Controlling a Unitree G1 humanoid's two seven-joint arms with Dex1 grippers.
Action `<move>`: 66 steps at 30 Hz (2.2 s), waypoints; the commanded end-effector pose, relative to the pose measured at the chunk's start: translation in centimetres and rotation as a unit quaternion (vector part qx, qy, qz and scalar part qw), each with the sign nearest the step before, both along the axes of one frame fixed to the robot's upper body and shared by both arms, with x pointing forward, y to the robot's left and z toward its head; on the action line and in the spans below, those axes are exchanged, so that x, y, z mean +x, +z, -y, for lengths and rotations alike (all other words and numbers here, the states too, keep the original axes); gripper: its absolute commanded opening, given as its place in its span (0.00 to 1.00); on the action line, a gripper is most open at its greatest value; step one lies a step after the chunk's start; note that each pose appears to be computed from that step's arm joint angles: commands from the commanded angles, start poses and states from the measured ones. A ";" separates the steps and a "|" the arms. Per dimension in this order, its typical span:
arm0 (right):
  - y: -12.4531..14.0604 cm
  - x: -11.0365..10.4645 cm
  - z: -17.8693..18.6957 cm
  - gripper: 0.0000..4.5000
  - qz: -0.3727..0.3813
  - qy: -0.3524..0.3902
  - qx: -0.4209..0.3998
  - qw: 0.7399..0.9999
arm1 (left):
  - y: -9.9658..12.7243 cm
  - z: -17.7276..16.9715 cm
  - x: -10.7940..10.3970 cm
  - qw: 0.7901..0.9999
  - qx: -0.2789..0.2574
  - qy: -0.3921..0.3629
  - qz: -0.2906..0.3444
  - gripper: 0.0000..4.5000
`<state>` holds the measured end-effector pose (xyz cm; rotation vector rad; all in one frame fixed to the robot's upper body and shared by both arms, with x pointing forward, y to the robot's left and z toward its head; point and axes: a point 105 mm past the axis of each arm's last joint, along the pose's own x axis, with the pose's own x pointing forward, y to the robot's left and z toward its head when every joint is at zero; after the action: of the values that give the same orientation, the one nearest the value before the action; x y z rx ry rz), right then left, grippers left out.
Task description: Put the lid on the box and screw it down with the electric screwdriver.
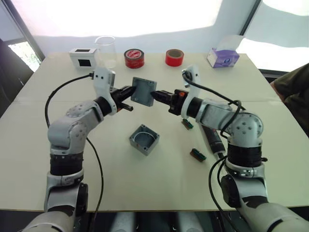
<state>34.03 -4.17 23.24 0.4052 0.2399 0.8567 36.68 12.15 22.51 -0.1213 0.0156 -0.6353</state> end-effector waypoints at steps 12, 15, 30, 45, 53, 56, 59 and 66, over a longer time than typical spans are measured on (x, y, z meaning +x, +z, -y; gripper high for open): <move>2.1 -1.4 2.8 0.03 0.153 -0.039 -0.052 0.986 | 3.7 -3.9 -3.2 0.995 -0.044 -0.086 -0.023 0.64; 2.2 -2.1 3.6 0.03 0.231 -0.053 -0.095 0.967 | 3.7 -5.4 -3.3 0.995 -0.051 -0.078 -0.039 0.64; -5.5 -8.9 1.2 0.03 0.791 0.072 -0.346 0.500 | 0.2 -3.3 -2.1 0.983 -0.043 -0.138 -0.110 0.01; -9.1 -7.0 0.3 0.03 0.812 0.093 -0.357 0.452 | -2.3 -1.3 -3.7 0.962 0.055 -0.228 -0.138 0.01; -9.7 -6.2 0.2 0.03 0.812 0.102 -0.361 0.447 | -3.0 -0.9 -3.8 0.961 0.069 -0.232 -0.136 0.01; -10.1 -6.1 0.1 0.03 0.810 0.113 -0.363 0.447 | -3.4 -0.8 -4.0 0.960 0.072 -0.233 -0.139 0.01; -10.3 -6.1 -0.1 0.03 0.807 0.118 -0.365 0.449 | -3.6 -0.8 -4.3 0.960 0.073 -0.233 -0.140 0.01; -10.7 -5.4 0.0 0.03 0.790 0.114 -0.381 0.466 | -4.0 -0.8 -4.5 0.959 0.078 -0.230 -0.142 0.01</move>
<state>28.37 -4.26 11.56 -1.4147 -1.0984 0.9979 32.42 13.18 17.82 -0.0853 0.4131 -1.0627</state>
